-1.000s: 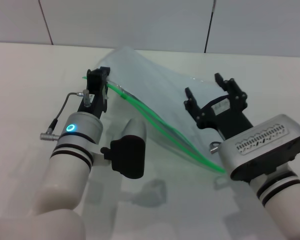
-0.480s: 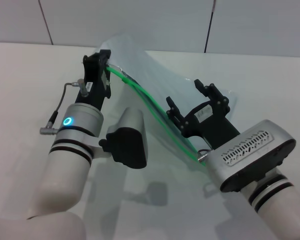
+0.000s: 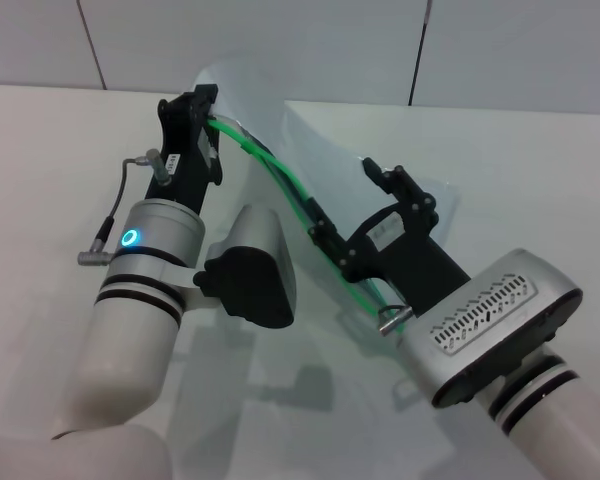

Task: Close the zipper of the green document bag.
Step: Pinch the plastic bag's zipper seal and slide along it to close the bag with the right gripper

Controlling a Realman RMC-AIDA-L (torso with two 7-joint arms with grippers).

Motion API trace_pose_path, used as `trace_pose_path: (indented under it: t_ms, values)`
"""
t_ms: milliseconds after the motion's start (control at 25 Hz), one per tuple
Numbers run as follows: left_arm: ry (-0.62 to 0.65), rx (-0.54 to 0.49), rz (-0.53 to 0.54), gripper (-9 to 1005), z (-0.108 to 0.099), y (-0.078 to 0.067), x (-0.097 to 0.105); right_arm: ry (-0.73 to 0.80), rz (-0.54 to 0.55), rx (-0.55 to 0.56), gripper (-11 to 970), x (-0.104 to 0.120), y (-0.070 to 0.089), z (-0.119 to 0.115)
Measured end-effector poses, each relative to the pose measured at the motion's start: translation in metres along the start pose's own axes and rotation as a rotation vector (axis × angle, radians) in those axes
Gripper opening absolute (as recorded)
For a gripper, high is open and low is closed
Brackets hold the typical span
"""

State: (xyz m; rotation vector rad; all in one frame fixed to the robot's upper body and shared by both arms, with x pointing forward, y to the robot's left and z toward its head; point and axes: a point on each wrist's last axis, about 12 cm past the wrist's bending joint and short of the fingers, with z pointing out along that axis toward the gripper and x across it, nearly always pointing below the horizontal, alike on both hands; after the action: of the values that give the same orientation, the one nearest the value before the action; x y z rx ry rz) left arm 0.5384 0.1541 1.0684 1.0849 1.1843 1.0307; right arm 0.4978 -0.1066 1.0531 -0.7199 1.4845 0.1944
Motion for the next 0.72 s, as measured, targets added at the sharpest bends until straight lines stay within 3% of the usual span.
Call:
trace_pose_path:
  t_ms: [720]
  values:
    - [-0.107, 0.029, 0.032, 52, -0.001, -0.004, -0.012, -0.064, -0.053, -0.049, 729, -0.01, 0.005, 0.003]
